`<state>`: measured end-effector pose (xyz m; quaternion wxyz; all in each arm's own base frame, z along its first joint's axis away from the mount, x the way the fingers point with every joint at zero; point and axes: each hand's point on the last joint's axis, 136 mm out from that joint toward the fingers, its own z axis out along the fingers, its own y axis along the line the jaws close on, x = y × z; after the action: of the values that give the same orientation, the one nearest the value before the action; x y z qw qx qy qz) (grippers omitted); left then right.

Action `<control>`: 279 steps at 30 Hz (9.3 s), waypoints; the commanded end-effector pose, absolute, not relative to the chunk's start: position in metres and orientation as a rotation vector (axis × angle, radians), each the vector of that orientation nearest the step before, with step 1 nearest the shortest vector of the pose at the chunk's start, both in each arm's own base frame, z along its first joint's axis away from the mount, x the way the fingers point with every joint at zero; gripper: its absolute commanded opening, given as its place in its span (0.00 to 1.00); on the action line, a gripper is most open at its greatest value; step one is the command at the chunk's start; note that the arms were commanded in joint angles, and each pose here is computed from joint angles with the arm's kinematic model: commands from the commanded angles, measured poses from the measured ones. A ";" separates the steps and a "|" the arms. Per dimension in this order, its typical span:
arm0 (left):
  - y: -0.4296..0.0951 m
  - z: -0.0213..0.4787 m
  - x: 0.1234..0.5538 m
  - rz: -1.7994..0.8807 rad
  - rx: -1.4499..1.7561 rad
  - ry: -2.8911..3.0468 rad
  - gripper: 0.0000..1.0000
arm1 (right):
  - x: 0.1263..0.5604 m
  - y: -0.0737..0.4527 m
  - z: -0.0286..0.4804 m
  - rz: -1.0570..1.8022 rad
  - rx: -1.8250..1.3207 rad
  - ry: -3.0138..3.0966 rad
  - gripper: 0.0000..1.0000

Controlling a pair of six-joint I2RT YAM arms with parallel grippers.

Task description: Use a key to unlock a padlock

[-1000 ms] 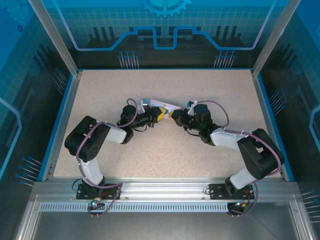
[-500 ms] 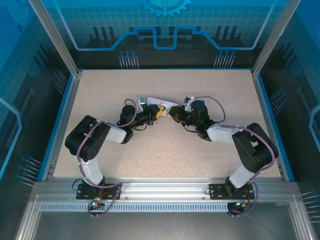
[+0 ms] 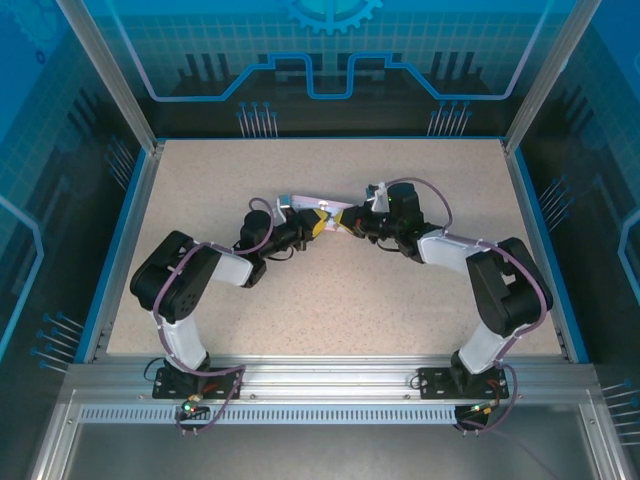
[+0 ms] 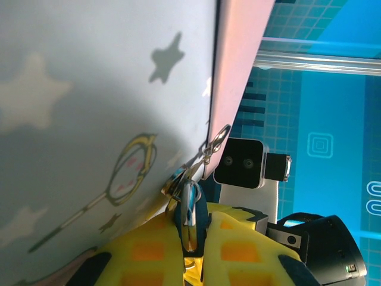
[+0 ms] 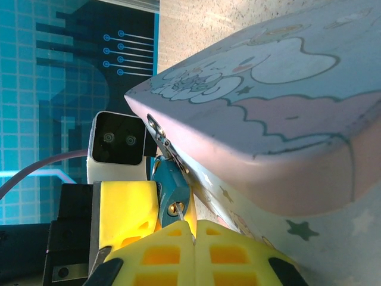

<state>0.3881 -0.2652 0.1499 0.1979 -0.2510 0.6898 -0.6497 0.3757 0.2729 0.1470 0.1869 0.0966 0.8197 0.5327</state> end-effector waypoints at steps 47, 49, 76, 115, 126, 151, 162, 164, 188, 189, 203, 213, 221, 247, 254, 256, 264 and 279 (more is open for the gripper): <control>-0.297 0.191 0.357 -2.076 -0.467 1.854 0.00 | 0.405 0.293 0.138 1.594 0.039 2.206 0.00; -0.296 0.192 0.357 -2.077 -0.465 1.849 0.00 | 0.407 0.290 0.132 1.594 0.041 2.207 0.00; -0.298 0.217 0.357 -2.096 -0.392 1.798 0.00 | 0.398 0.320 0.145 1.808 -0.082 2.119 0.00; -0.304 0.216 0.345 -2.118 -0.321 1.838 0.00 | 0.398 0.351 0.164 1.679 0.010 2.309 0.00; -0.286 0.191 0.356 -2.003 -0.466 1.859 0.00 | 0.401 0.324 0.161 1.621 0.089 2.303 0.43; -0.274 0.172 0.376 -1.912 -0.511 1.870 0.00 | 0.326 0.271 0.163 1.271 -0.169 2.518 0.91; -0.272 0.168 0.375 -1.900 -0.510 1.875 0.00 | 0.327 0.244 0.188 0.980 -0.275 2.456 0.40; -0.272 0.168 0.375 -1.901 -0.509 1.874 0.00 | 0.329 0.246 0.188 0.976 -0.269 2.462 0.28; -0.273 0.166 0.374 -1.921 -0.531 1.896 0.00 | 0.345 0.253 0.175 0.231 -0.802 2.293 0.56; -0.273 0.166 0.374 -1.923 -0.532 1.896 0.00 | 0.347 0.254 0.177 0.220 -0.824 2.274 0.55; -0.273 0.165 0.373 -1.928 -0.538 1.911 0.00 | 0.350 0.275 0.167 0.157 -1.075 2.156 0.48; -0.274 0.166 0.373 -1.928 -0.534 1.909 0.00 | 0.356 0.285 0.161 0.157 -1.096 2.158 0.48; -0.274 0.166 0.373 -1.930 -0.534 1.909 0.00 | 0.362 0.288 0.150 0.139 -1.116 2.181 0.47; -0.272 0.162 0.374 -1.922 -0.542 1.910 0.00 | 0.342 0.302 0.154 0.427 -1.086 2.248 0.18; -0.270 0.157 0.373 -1.909 -0.543 1.922 0.00 | 0.335 0.283 0.175 0.632 -0.887 2.284 0.58; -0.270 0.152 0.370 -1.895 -0.538 1.941 0.00 | 0.335 0.273 0.180 0.719 -0.750 2.297 0.59; -0.266 0.122 0.356 -1.839 -0.547 2.028 0.00 | 0.330 0.268 0.156 0.958 -0.350 2.403 0.58; -0.261 0.053 0.331 -1.763 -0.566 2.203 0.12 | 0.357 0.280 0.085 0.988 -0.039 2.526 0.54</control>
<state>0.3459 -0.2578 0.0608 0.1396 -0.2307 0.7495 -0.6047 0.3419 0.2757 0.0905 0.1986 -0.0403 0.9131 0.3538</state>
